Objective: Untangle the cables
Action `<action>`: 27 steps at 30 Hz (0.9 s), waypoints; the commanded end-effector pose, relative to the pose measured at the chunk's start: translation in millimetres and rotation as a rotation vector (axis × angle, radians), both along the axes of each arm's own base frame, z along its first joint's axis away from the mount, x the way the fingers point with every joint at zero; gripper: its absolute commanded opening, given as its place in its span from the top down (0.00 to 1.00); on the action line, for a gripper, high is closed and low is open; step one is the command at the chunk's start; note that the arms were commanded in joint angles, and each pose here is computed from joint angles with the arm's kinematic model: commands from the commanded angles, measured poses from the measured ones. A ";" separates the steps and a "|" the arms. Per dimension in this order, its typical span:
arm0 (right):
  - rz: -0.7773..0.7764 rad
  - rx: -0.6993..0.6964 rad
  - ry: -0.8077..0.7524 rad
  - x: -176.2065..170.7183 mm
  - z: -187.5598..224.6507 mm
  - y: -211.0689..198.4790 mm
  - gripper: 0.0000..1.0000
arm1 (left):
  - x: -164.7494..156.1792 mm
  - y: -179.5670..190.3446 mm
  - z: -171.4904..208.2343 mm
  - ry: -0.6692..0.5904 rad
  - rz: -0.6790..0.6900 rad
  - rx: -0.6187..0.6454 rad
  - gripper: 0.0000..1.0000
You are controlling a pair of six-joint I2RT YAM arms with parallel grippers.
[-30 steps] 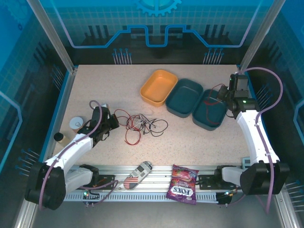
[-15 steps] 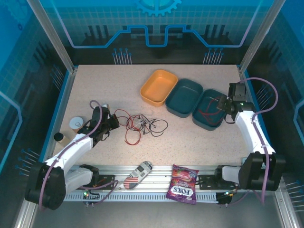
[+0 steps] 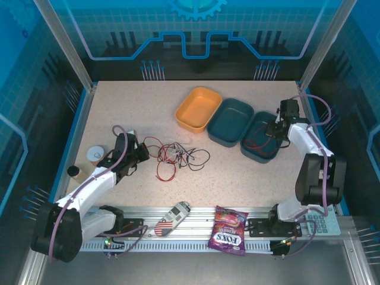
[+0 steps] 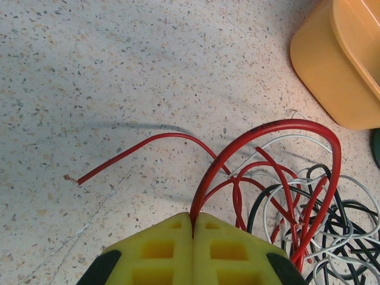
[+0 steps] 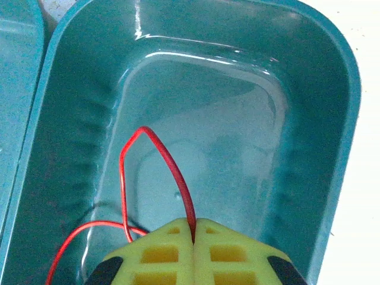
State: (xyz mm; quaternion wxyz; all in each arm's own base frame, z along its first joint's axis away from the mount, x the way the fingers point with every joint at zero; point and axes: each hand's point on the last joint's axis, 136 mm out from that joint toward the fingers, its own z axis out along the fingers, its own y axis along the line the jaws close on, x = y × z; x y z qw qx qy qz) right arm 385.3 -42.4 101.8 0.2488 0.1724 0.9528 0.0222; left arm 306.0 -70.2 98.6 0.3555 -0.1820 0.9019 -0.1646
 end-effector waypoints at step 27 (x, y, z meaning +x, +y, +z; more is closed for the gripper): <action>-0.033 -0.100 0.012 -12.4 34.3 -8.8 0.54 | 2.7 -6.5 22.9 -0.041 -0.034 -0.036 1.00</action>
